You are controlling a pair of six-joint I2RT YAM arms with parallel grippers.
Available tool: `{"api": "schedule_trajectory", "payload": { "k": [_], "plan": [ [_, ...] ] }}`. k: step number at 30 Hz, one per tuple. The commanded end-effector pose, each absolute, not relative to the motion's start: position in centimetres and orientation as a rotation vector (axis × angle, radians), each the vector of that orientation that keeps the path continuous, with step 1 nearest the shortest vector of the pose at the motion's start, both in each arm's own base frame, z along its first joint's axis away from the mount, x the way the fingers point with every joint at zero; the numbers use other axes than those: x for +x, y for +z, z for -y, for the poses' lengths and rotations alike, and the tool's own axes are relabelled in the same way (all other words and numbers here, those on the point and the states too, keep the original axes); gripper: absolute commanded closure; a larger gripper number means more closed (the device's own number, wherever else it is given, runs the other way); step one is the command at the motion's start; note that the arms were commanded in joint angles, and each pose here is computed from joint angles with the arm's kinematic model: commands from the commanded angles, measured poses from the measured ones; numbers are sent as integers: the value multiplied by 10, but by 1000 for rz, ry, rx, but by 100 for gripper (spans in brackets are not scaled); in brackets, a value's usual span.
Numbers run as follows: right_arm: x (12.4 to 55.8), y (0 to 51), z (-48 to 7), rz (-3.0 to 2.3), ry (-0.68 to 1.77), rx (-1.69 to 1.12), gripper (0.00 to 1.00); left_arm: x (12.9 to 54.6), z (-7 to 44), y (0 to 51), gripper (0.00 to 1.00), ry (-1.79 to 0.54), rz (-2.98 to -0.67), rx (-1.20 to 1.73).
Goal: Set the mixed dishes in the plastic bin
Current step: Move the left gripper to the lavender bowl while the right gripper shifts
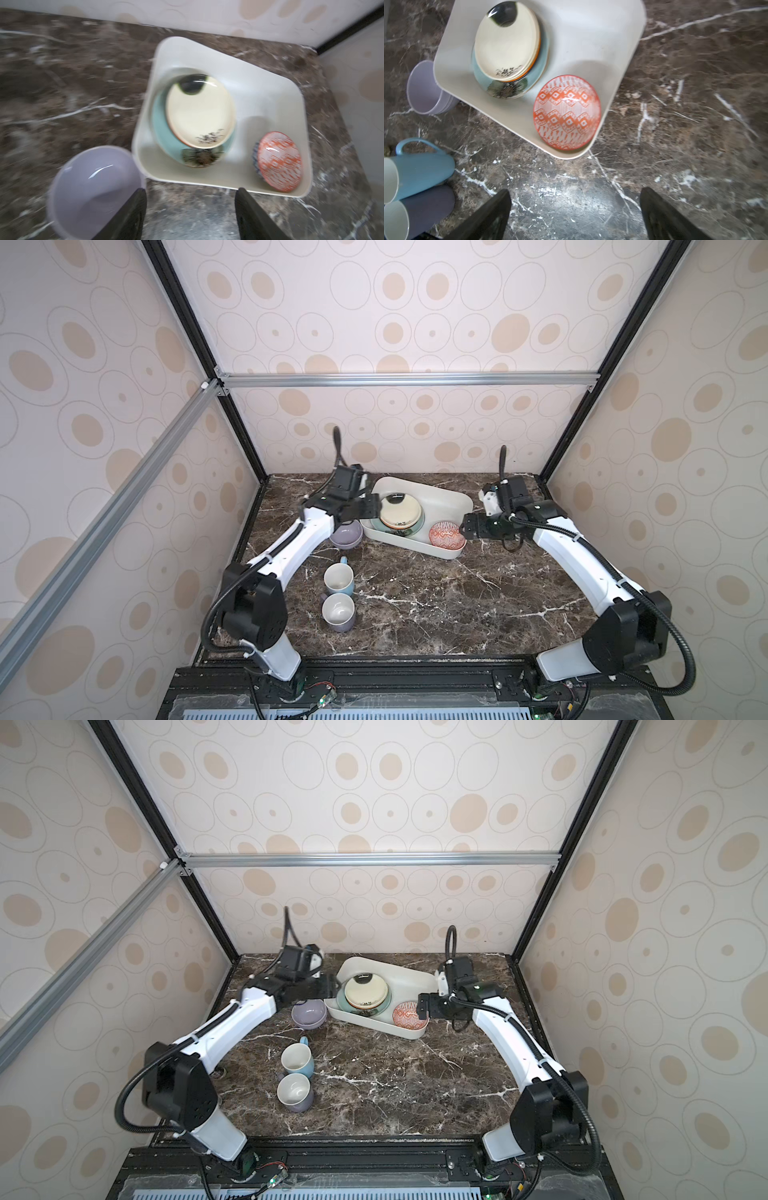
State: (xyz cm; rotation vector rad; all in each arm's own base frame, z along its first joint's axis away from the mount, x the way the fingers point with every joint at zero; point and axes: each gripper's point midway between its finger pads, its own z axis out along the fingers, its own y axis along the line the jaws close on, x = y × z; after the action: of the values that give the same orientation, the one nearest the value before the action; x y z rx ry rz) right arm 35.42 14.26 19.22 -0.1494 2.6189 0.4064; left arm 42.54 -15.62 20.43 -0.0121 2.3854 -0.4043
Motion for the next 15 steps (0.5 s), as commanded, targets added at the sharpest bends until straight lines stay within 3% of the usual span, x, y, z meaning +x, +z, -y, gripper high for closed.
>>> {"api": "schedule_trajectory", "payload": {
  "k": [1,7,15],
  "plan": [
    [353,192,-196,-2625,543,-279,0,413,113,191,30,-347,-2396,-129],
    [349,192,-276,-2610,692,-472,0,399,61,167,29,-331,-2417,-287],
    [336,193,-344,-2584,842,-599,0,408,44,141,26,-347,-2452,-351]
  ]
}}
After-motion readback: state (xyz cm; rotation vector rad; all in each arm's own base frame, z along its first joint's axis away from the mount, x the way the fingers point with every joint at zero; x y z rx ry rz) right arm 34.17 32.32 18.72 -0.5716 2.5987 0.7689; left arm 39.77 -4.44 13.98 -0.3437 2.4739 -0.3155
